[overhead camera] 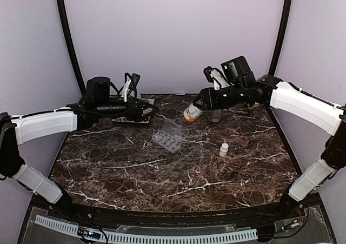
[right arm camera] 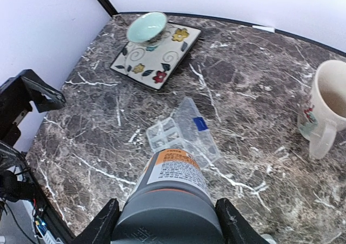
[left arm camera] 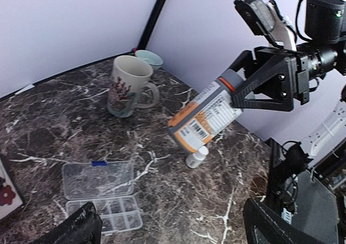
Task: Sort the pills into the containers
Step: Pick up the pill bottle from the center of the board, then pass from the right arm to the left
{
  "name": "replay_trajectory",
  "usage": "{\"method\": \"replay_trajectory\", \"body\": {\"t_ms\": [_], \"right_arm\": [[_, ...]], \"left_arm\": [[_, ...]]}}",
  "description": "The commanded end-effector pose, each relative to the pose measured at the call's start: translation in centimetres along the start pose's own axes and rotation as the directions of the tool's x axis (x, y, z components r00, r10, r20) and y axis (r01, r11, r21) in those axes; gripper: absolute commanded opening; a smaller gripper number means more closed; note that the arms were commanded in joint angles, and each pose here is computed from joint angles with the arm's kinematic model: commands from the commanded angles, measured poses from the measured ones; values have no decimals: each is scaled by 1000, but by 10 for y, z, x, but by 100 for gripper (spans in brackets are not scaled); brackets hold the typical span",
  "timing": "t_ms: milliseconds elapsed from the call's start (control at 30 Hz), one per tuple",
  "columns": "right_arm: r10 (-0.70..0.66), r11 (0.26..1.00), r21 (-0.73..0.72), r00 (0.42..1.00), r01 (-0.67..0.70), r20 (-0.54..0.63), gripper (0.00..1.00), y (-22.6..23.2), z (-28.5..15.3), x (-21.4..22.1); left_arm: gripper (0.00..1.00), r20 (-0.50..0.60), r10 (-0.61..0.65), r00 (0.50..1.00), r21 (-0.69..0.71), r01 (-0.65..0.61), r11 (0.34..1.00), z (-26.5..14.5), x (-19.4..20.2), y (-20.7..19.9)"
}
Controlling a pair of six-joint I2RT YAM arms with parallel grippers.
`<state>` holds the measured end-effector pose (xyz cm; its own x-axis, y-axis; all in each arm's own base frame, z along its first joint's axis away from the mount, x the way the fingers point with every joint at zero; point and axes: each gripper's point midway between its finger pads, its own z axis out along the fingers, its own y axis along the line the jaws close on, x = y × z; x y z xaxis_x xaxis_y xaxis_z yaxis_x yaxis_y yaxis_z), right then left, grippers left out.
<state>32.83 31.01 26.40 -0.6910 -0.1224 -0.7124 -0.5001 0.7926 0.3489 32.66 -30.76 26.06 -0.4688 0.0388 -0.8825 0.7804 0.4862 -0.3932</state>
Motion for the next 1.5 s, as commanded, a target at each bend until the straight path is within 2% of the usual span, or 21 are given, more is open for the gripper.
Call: {"method": "replay_trajectory", "body": {"t_ms": [0, 200, 500, 1133, 1467], "right_arm": [[-4, 985, -170, 993, 24, 118, 33, 47, -17, -26], [30, 953, -302, 984, 24, 174, 33, 76, -33, -38], [53, 906, -422, 981, 32, 189, 32, 108, -43, -41], [77, 837, -546, 984, 25, 162, 31, 140, -29, -37], [96, 796, -605, 984, 15, 151, 31, 149, -22, -38]], "left_arm": [[94, -5, -18, 1000, 250, 18, 968, -8, -3, -41], [95, -26, -104, 994, 374, 106, 921, -13, -6, -53], [96, -31, -133, 991, 380, 135, 915, -10, -6, -50], [98, -1, -146, 989, 432, 132, 892, -8, -18, -55], [94, -6, -146, 989, 471, 131, 872, -12, -18, -62]]}}
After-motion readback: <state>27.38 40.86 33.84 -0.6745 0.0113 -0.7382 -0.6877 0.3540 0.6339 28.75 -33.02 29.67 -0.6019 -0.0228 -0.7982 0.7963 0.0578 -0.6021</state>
